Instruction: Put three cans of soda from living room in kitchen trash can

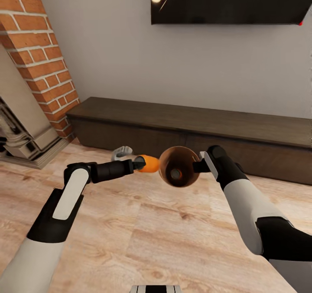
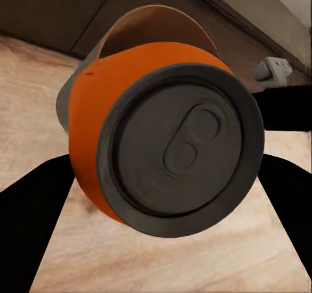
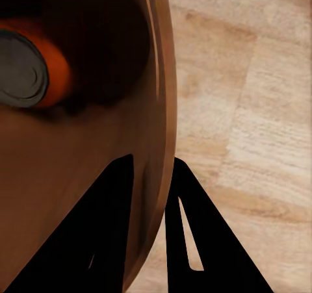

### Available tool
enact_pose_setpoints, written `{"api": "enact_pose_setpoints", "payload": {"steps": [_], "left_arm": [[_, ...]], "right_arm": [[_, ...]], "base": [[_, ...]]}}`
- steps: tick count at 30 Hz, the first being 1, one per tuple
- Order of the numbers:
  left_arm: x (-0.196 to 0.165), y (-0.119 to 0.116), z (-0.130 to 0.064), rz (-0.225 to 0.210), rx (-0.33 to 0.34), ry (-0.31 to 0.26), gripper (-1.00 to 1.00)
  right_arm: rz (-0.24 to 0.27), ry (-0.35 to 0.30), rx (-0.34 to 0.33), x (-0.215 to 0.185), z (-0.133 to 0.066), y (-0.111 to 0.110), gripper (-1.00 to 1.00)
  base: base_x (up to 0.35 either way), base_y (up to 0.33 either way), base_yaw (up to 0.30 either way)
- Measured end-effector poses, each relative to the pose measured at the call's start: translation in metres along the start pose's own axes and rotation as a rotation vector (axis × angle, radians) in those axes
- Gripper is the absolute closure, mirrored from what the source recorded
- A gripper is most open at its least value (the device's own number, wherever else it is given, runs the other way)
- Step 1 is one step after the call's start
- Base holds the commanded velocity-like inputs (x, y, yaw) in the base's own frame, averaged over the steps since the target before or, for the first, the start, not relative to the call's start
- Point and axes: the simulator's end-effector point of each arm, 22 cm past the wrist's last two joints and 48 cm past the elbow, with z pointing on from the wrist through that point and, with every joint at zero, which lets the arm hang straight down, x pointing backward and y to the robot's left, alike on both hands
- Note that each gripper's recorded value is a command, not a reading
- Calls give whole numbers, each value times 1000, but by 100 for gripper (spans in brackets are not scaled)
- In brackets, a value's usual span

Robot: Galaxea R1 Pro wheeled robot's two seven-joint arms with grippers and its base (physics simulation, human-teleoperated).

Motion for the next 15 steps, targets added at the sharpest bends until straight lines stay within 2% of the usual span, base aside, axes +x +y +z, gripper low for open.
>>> {"api": "enact_pose_setpoints", "payload": {"steps": [5, 8, 13, 15], "left_arm": [[-6, -37, -11, -35, 123, -7, 100], [-9, -48, -16, -34, 145, -12, 100], [-14, -63, -24, -33, 178, -21, 100], [-16, -68, -27, -31, 185, -25, 100]], "right_arm": [[-24, -3, 0, -1, -9, 11, 100], [-22, -9, -18, -3, -16, 18, 100], [-39, -20, 7, -6, -27, 14, 100], [-42, -28, 0, -8, -32, 19, 100]], "base": [[0, 0, 0], [0, 0, 0], [0, 0, 0], [0, 0, 0]]}}
